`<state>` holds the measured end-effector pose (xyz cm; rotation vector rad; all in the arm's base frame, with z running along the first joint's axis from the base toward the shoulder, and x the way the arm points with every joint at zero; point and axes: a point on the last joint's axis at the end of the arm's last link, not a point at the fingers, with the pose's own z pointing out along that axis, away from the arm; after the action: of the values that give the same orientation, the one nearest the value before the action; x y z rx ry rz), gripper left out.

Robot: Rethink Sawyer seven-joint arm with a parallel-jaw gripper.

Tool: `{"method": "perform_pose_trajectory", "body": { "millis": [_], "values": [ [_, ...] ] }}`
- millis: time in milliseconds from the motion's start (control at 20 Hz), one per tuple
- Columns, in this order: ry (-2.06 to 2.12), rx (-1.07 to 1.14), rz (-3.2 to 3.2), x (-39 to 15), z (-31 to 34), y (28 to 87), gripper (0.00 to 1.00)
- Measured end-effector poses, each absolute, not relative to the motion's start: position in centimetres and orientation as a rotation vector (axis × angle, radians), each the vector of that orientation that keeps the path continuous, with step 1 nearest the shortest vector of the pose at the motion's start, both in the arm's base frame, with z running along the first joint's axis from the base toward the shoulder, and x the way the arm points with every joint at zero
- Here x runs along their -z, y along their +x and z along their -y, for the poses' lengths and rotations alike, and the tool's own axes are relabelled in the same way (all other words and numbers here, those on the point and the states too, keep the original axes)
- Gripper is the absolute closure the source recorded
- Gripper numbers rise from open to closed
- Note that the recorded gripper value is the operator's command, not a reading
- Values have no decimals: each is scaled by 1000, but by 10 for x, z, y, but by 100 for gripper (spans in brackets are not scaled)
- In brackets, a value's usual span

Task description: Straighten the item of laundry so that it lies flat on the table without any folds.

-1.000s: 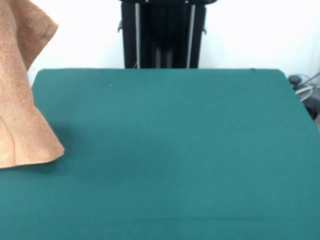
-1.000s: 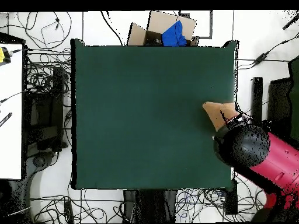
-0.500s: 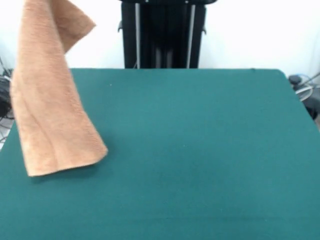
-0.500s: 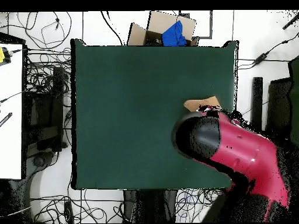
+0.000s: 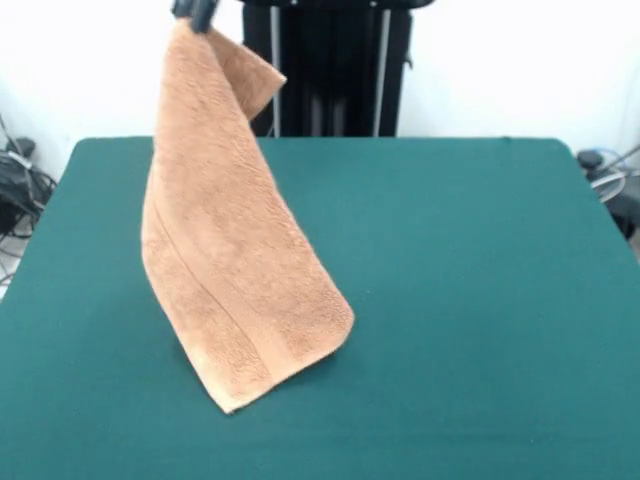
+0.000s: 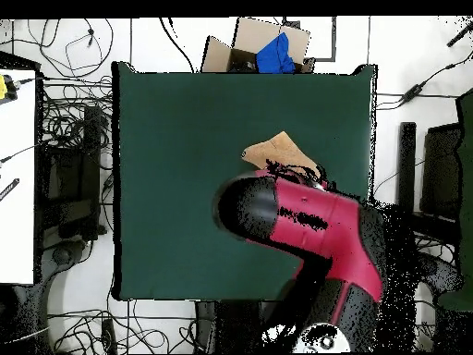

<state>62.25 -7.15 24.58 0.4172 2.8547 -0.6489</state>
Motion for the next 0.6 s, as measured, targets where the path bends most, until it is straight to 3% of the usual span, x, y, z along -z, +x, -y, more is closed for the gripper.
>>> {"method": "perform_pose_trajectory", "body": {
  "millis": [600],
  "values": [
    [629, 807, -2838, -185, 35, 596, 100]
  ]
}}
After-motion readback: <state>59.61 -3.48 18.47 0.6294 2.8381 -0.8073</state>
